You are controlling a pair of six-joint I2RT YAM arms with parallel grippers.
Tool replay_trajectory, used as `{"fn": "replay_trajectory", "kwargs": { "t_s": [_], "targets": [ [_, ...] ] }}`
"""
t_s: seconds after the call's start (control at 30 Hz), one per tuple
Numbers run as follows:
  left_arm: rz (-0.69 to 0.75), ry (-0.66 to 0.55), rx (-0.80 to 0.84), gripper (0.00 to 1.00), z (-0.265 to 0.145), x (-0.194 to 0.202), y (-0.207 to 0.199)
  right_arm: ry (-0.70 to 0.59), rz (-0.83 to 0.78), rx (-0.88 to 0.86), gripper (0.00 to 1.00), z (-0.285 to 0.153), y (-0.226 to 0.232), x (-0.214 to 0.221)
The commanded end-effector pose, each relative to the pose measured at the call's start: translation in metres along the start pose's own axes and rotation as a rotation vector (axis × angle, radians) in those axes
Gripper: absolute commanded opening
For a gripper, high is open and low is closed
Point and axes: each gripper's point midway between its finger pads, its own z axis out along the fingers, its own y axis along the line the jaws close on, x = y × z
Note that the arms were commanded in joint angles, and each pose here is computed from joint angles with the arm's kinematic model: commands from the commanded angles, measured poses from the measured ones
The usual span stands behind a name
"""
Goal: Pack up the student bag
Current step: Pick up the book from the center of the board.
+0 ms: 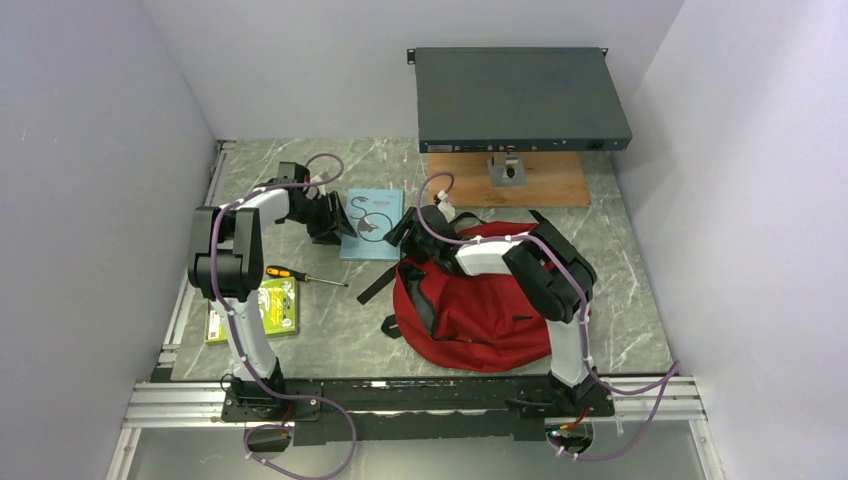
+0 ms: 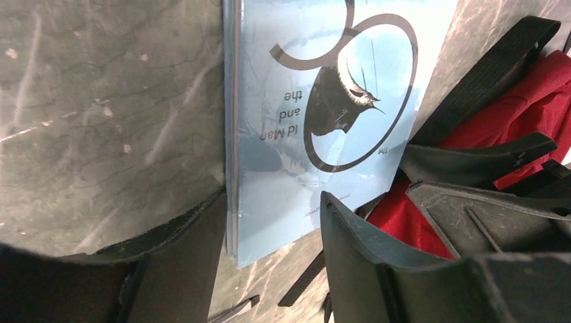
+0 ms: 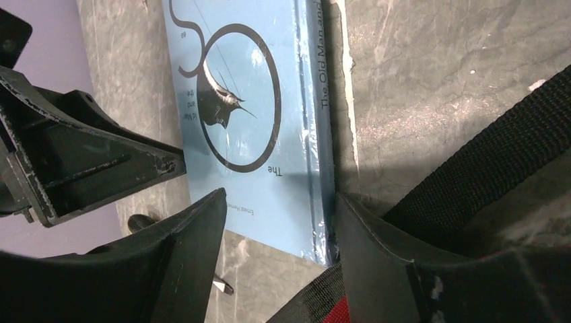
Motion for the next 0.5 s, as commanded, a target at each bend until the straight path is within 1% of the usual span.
{"fn": "replay_trajectory", "kwargs": {
  "t_s": [0.0,0.13,0.23,0.33,0.47],
  "targets": [
    [-0.02,0.065,0.04,0.54,0.016,0.013,-0.002,0.097,0.003,-0.229,0.6,-0.012,0.054,0.017],
    [-0.038,0.073,0.093,0.49,0.019,0.018,-0.012,0.1,0.05,-0.377,0.61,-0.043,0.089,0.01],
    [-0.043,0.08,0.157,0.47,0.021,0.024,-0.029,0.097,0.072,-0.439,0.61,-0.059,0.106,0.005],
    [-0.036,0.106,0.201,0.47,0.024,0.036,-0.044,0.096,0.099,-0.453,0.61,-0.066,0.109,0.003],
    [-0.039,0.133,0.215,0.47,0.029,0.047,-0.048,0.061,0.102,-0.44,0.61,-0.072,0.101,-0.002]
  ]
}}
